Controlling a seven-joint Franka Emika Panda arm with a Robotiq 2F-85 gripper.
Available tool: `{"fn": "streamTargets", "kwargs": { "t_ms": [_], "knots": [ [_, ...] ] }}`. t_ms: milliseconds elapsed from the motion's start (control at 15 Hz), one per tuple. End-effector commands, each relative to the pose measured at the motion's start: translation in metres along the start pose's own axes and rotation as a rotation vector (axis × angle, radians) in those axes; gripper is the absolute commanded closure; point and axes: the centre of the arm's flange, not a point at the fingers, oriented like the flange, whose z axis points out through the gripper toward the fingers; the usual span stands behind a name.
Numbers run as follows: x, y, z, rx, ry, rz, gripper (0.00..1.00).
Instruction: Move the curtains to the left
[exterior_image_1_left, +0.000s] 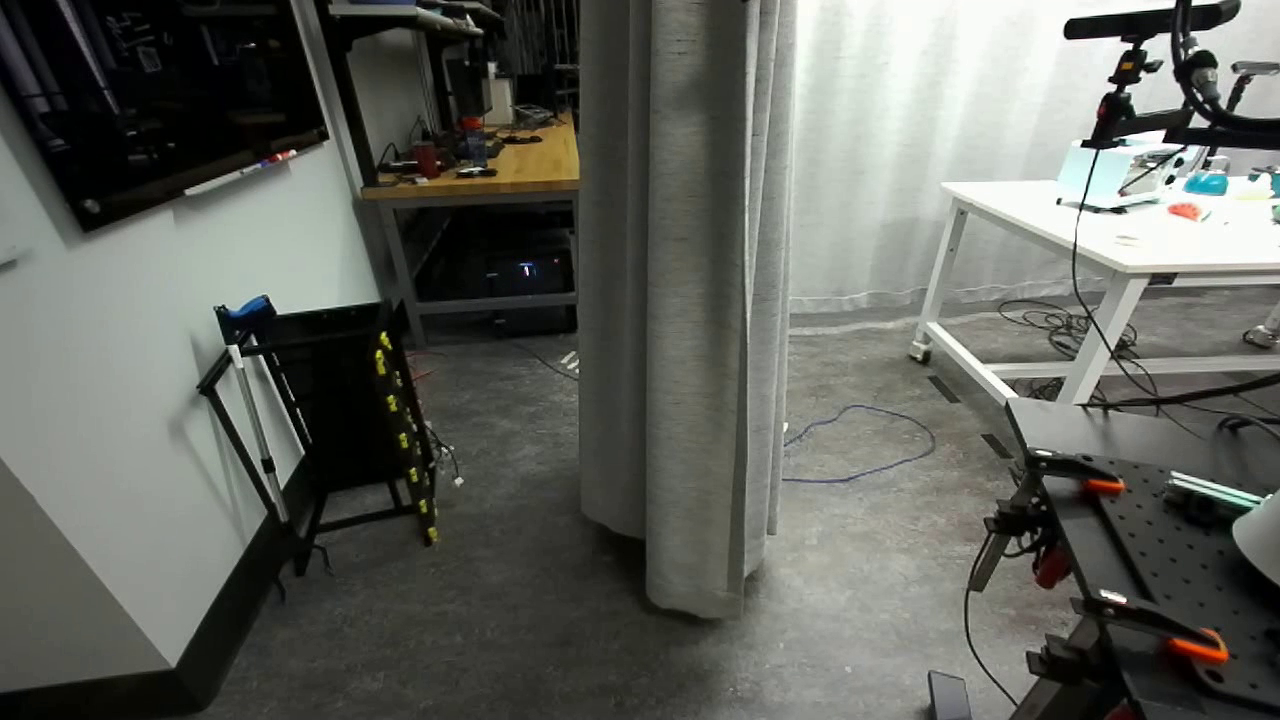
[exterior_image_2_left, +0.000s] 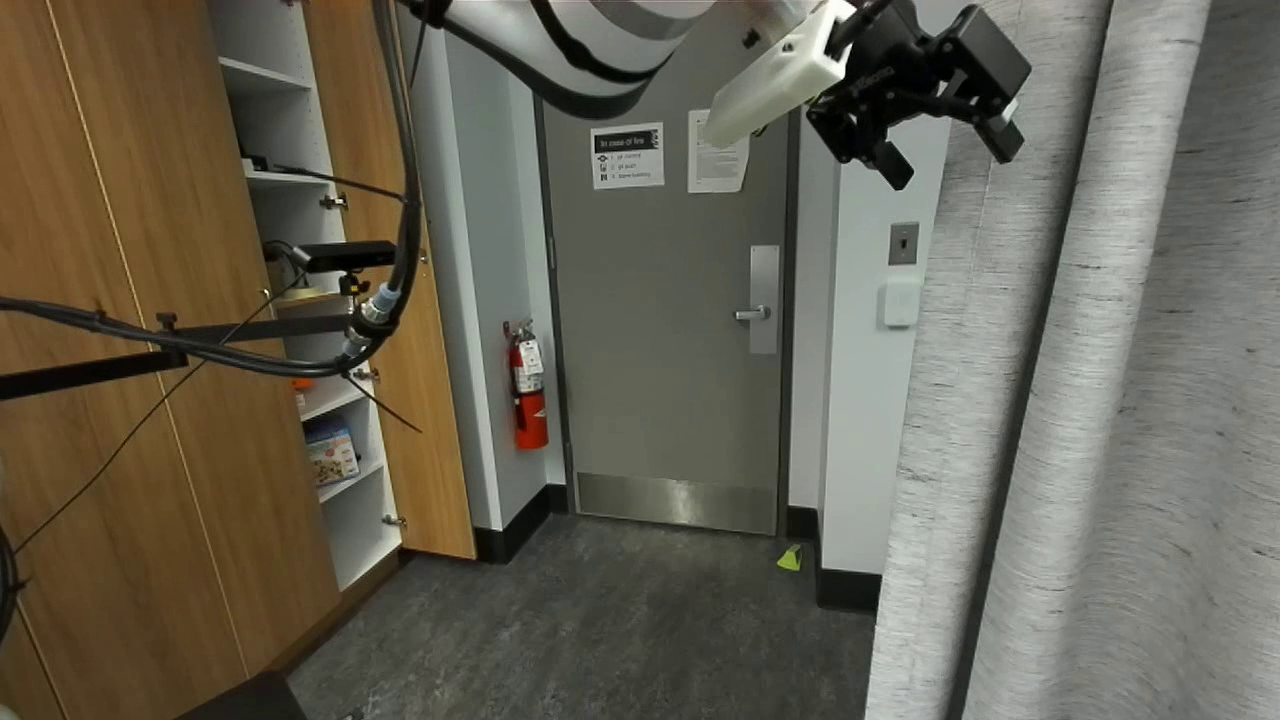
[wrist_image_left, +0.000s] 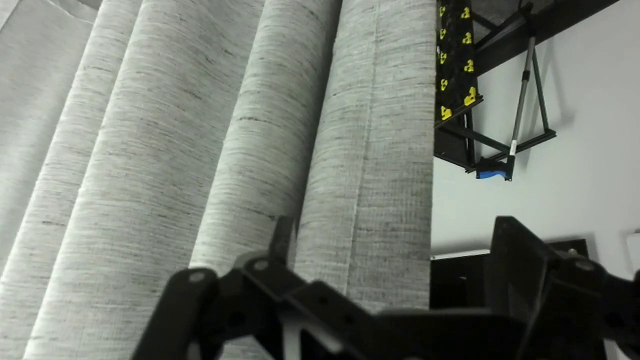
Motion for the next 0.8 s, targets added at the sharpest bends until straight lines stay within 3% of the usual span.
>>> {"fn": "streamTargets", "kwargs": {
  "t_ms": [0,733],
  "knots": [
    [0.009,-0.015,0.006,-0.027,0.062,-0.016,0.0],
    [0.029,-0.016,0.0,-0.046,0.135,0.061,0.0]
  ]
}}
